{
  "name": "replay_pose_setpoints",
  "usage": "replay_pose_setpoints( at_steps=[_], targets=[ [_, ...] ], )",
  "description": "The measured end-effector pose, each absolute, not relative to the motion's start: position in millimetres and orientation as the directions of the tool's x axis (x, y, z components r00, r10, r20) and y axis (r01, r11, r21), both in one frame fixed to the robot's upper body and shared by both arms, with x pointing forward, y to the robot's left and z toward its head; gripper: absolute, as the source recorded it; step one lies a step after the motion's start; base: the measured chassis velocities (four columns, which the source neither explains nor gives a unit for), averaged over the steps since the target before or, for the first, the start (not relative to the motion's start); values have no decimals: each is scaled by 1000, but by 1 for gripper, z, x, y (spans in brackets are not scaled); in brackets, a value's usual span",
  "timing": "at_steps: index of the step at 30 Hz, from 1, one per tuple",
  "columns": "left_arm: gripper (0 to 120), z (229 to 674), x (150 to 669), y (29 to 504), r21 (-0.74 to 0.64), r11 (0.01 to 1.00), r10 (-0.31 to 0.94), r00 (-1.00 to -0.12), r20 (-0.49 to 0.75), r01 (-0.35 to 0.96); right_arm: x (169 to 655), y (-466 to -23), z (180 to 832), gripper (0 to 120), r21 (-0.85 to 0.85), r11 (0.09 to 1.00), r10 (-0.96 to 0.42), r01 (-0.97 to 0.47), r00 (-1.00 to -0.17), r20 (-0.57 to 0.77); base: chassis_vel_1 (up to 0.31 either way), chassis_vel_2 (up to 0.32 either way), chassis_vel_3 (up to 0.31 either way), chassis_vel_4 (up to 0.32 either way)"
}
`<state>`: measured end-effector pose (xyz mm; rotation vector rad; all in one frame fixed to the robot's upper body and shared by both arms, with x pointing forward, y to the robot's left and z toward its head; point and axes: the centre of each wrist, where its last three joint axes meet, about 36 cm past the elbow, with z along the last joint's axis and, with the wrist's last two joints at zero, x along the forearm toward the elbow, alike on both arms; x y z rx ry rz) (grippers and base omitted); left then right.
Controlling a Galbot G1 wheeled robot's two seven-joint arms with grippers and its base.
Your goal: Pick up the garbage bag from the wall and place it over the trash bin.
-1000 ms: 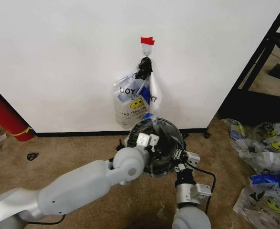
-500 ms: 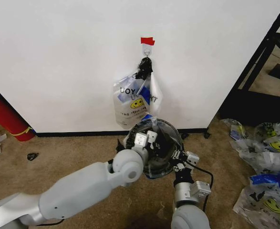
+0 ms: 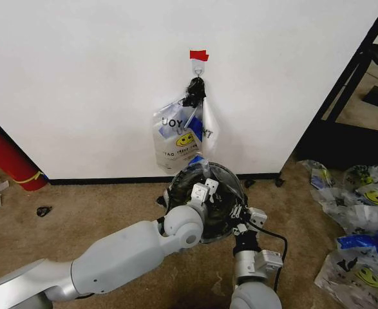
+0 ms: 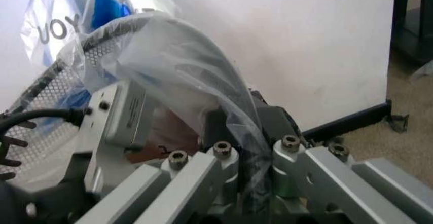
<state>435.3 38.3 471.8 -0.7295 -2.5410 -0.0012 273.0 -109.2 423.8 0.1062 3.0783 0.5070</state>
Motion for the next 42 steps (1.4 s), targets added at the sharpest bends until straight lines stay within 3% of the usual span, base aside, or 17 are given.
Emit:
replay_pose_setpoints(
  at_steps=[16, 24, 42],
  targets=[
    [0, 476, 429, 69, -59, 876, 440, -742, 506, 479, 270, -111, 427, 0, 313, 948, 70, 61, -997, -17, 0, 0, 0, 0],
    [0, 467, 438, 54, -56, 891, 423, -780, 461, 451, 267, -107, 428, 0, 321, 945, 63, 56, -998, -13, 0, 0, 0, 0],
    [0, 460, 428, 50, -97, 868, 474, -753, 457, 488, 268, -111, 424, 0, 305, 951, 60, 52, -998, -16, 0, 0, 0, 0]
  ],
)
